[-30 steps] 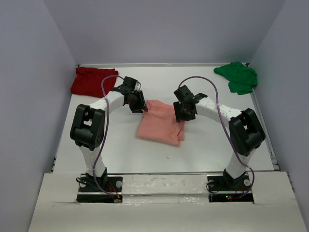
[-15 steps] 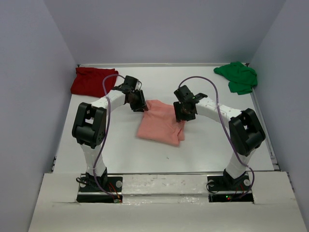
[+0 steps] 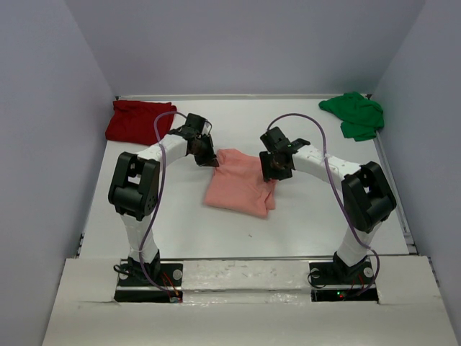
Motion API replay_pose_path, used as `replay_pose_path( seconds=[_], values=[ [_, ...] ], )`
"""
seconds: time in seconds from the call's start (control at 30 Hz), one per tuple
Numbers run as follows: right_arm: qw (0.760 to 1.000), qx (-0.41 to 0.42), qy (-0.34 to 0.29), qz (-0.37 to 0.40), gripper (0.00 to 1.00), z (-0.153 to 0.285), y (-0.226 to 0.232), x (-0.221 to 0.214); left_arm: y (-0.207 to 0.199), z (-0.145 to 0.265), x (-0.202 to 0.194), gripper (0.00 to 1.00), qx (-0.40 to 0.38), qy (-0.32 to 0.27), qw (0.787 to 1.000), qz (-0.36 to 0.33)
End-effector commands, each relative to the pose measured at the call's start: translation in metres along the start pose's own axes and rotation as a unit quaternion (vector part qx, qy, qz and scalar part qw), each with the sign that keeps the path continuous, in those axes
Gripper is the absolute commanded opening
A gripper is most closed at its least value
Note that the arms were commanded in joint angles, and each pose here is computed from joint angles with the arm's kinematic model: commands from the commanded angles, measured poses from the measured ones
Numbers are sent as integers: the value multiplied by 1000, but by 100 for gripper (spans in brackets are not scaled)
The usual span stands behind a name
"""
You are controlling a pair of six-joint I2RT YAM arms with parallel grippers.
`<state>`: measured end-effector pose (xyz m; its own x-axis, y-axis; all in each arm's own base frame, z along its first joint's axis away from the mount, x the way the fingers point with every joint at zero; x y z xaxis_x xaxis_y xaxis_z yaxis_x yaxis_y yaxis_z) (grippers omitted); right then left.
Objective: Fold and stack the t-shirts
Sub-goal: Smooth out wrinkles on the folded tshirt
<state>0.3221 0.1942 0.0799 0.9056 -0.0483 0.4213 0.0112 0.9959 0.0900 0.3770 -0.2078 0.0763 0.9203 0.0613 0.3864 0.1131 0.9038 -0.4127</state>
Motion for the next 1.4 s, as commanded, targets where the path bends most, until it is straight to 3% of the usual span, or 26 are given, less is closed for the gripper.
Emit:
replay_pose_path(
  seconds=[0.0,0.53,0.73,0.97,1.1,1.33,1.37],
  values=[
    [1000,15,-23,-9,57,14,1,10,-8,5,12,1,-14,-12,1000,-8],
    [999,32,-31,-8,55,12,14,24,-11,4,7,0,-27,-9,1000,-10],
    [999,38,-27,-5,50,9,21,31,-12,4,5,0,-33,-8,999,-9],
    [999,37,-18,-4,39,3,23,30,-12,3,2,0,-35,-6,999,-9],
    [999,39,-12,-6,25,1,24,26,-13,4,4,0,-38,-7,999,-11],
    [999,32,-9,-7,24,-2,20,22,-14,3,2,0,-40,-5,999,-12],
    [999,30,-10,-7,19,-2,19,21,-14,4,3,0,-40,-7,999,-13]
  ],
)
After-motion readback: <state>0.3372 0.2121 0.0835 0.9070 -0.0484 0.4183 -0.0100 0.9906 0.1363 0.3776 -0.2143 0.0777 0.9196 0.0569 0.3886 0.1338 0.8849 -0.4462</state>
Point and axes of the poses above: each gripper's point midway between its finger pads, its own z axis back along the fingers, its own y axis along the line the jaws close on, x = y × z, the point moved 2 cm from there along z, back along the fingers, and after that the axes turned 10 degrees about -z, right-handed, at the moved point
